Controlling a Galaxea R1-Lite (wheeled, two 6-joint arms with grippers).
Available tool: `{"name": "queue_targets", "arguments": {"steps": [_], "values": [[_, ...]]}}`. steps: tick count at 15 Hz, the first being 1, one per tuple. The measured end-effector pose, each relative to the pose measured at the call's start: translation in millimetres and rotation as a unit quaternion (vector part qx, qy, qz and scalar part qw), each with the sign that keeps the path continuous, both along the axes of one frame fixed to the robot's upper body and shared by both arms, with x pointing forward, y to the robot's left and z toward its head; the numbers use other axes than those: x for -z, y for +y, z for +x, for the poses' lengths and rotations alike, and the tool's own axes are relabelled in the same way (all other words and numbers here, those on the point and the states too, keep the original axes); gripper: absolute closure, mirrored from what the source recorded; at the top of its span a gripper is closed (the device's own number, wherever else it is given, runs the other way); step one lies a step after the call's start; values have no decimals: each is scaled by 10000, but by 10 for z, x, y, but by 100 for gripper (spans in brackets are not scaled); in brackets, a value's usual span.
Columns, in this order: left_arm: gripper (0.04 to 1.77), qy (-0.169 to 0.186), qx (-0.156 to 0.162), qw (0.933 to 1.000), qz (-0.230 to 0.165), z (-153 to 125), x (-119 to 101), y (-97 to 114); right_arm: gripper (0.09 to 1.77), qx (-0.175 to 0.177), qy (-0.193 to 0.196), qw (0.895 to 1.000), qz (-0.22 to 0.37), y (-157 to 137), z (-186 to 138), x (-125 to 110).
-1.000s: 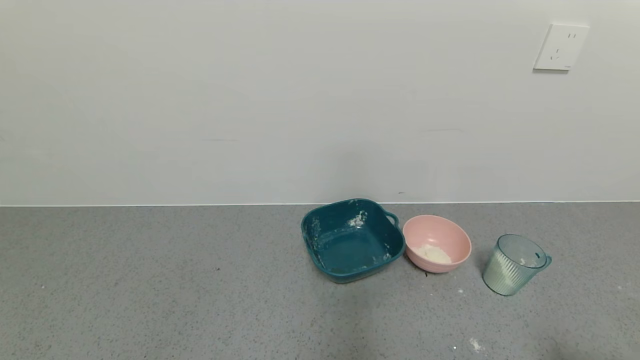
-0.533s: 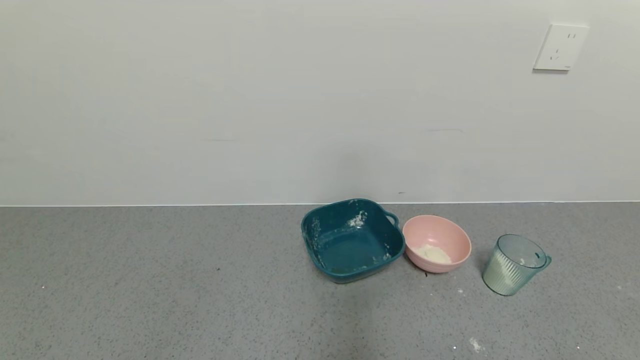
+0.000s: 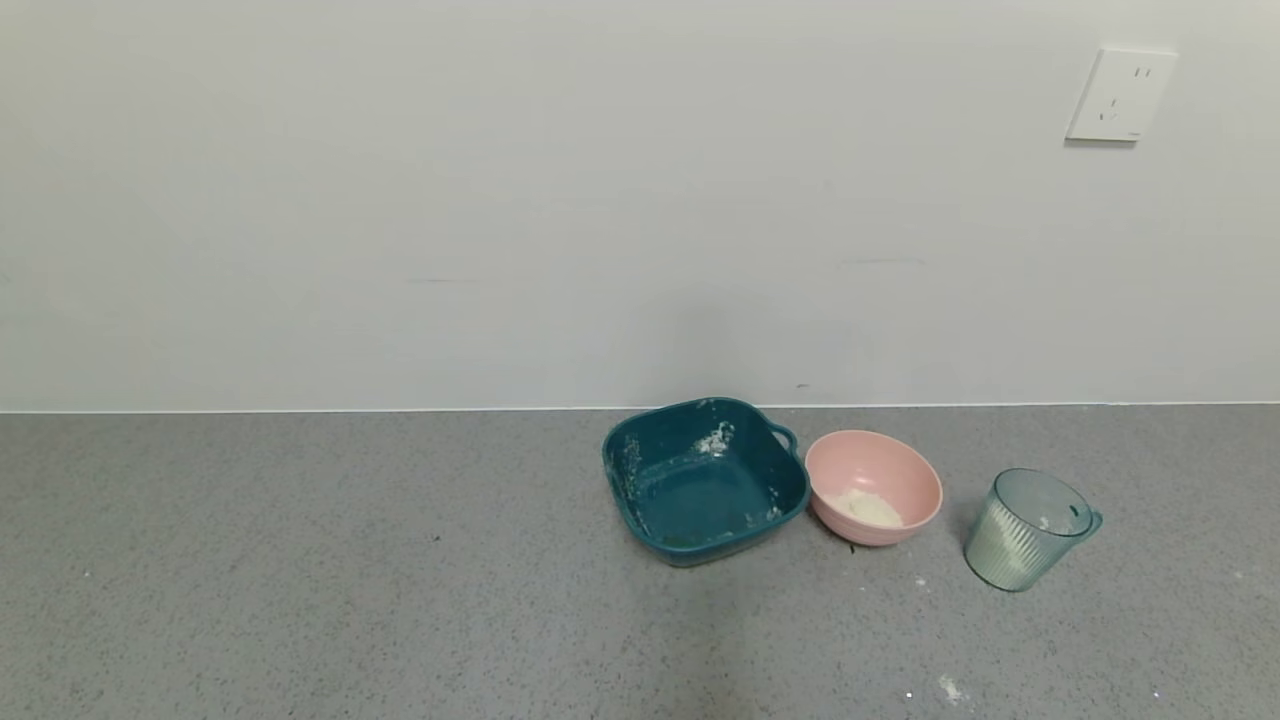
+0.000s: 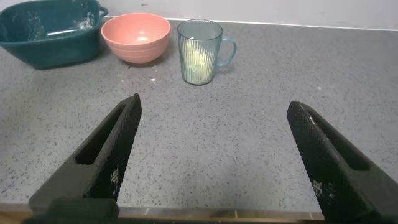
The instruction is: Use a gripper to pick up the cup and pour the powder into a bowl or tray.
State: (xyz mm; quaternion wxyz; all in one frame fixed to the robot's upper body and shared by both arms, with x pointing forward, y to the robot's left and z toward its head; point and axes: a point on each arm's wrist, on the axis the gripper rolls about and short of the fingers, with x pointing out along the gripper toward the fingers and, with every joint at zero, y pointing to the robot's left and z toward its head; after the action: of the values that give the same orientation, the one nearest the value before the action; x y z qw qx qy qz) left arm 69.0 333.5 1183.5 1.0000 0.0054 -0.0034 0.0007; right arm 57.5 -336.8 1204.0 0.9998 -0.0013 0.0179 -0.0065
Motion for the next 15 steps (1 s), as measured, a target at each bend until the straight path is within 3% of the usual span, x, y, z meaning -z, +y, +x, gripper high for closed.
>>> {"name": "queue_targets", "arguments": {"steps": [5,15], "values": [[9,-1,0,10000,1,0,0,0,16,-8,-100,9999,48,0,94,183],[9,-1,0,10000,1,0,0,0,16,30,-110,9997,212,-1,102,203]]}}
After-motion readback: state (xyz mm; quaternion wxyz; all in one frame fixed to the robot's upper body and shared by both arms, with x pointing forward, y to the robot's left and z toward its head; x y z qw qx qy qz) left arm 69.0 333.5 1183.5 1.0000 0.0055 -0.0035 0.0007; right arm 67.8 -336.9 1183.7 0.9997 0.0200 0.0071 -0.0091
